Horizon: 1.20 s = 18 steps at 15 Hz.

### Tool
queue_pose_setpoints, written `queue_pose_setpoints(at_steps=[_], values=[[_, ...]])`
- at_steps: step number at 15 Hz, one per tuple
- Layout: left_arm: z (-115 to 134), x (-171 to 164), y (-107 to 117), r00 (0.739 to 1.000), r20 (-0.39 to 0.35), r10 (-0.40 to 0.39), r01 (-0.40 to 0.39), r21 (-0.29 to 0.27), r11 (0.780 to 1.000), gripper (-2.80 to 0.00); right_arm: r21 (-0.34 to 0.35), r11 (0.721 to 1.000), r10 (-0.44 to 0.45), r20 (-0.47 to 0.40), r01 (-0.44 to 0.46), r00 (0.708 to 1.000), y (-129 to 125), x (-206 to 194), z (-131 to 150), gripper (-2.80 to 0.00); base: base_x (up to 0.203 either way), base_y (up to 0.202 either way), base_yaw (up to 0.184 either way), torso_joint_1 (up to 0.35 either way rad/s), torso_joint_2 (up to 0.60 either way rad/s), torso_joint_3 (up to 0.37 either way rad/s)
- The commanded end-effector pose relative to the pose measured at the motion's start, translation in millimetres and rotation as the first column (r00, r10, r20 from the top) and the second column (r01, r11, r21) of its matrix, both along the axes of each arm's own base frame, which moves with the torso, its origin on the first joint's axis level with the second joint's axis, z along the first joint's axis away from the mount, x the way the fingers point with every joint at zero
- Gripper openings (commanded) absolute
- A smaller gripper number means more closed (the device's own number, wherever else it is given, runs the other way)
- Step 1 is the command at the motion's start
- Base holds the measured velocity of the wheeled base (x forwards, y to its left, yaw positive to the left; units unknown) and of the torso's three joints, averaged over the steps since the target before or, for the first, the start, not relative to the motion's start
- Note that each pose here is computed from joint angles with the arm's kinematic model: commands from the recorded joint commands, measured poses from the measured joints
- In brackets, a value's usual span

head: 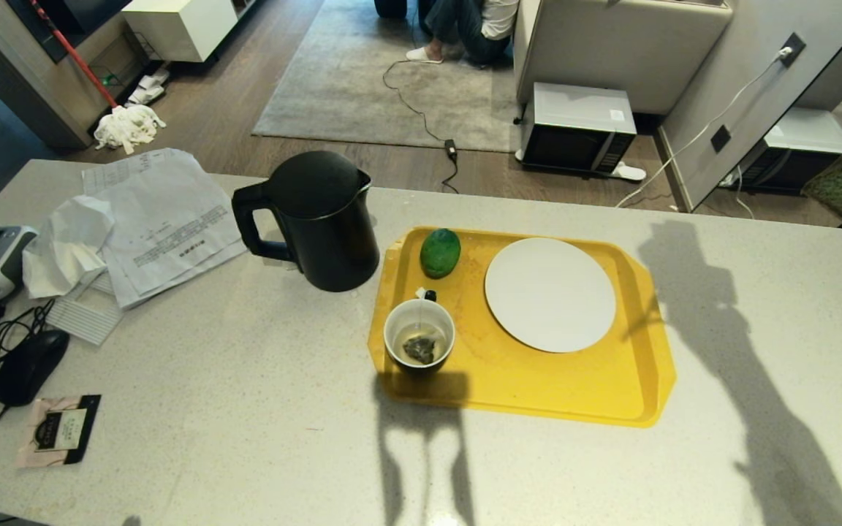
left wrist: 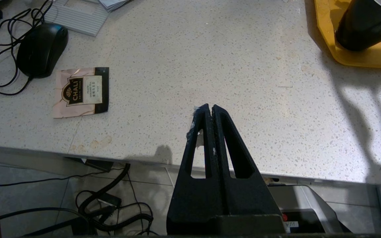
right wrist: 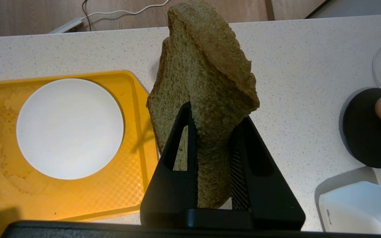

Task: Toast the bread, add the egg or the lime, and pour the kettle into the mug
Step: Put the bread slices in the toaster

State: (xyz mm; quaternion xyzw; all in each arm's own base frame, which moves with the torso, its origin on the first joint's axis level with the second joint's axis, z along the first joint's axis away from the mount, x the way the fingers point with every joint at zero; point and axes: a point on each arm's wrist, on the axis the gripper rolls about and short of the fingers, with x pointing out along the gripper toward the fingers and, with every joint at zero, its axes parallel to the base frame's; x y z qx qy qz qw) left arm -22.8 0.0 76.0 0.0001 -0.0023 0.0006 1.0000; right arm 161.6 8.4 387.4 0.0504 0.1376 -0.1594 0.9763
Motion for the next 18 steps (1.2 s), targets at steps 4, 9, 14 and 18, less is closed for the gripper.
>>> queue_pose_setpoints(at_steps=[4, 9, 14, 18], values=[[0.0, -0.1, 0.0, 1.0, 0.001, 0.0, 0.0, 0.0, 1.0, -2.8, -0.001, 1.0, 0.0, -0.004, 0.0, 1.0, 0.3, 0.1, -0.5, -2.8, 0.0, 0.0, 0.0, 0.0, 0.0, 0.0], [0.1, -0.1, 0.0, 1.0, 0.003, 0.0, 0.0, 0.0, 1.0, -2.8, -0.02, 1.0, 0.004, -0.01, -0.004, 1.0, 0.2, 1.0, -0.2, -2.8, 0.0, 0.0, 0.0, 0.0, 0.0, 0.0], [0.1, -0.1, 0.0, 1.0, 0.003, 0.0, 0.0, 0.0, 1.0, -2.8, -0.021, 1.0, 0.006, -0.007, -0.006, 1.0, 0.3, -0.1, 0.3, -2.8, 0.0, 0.0, 0.0, 0.05, -0.09, -0.053], [0.0, -0.1, 0.0, 1.0, 0.002, 0.0, 0.0, 0.0, 1.0, -2.8, -0.019, 1.0, 0.004, -0.007, -0.004, 1.0, 0.1, -0.5, 0.1, -2.8, 0.0, 0.0, 0.0, 0.035, -0.07, -0.023]])
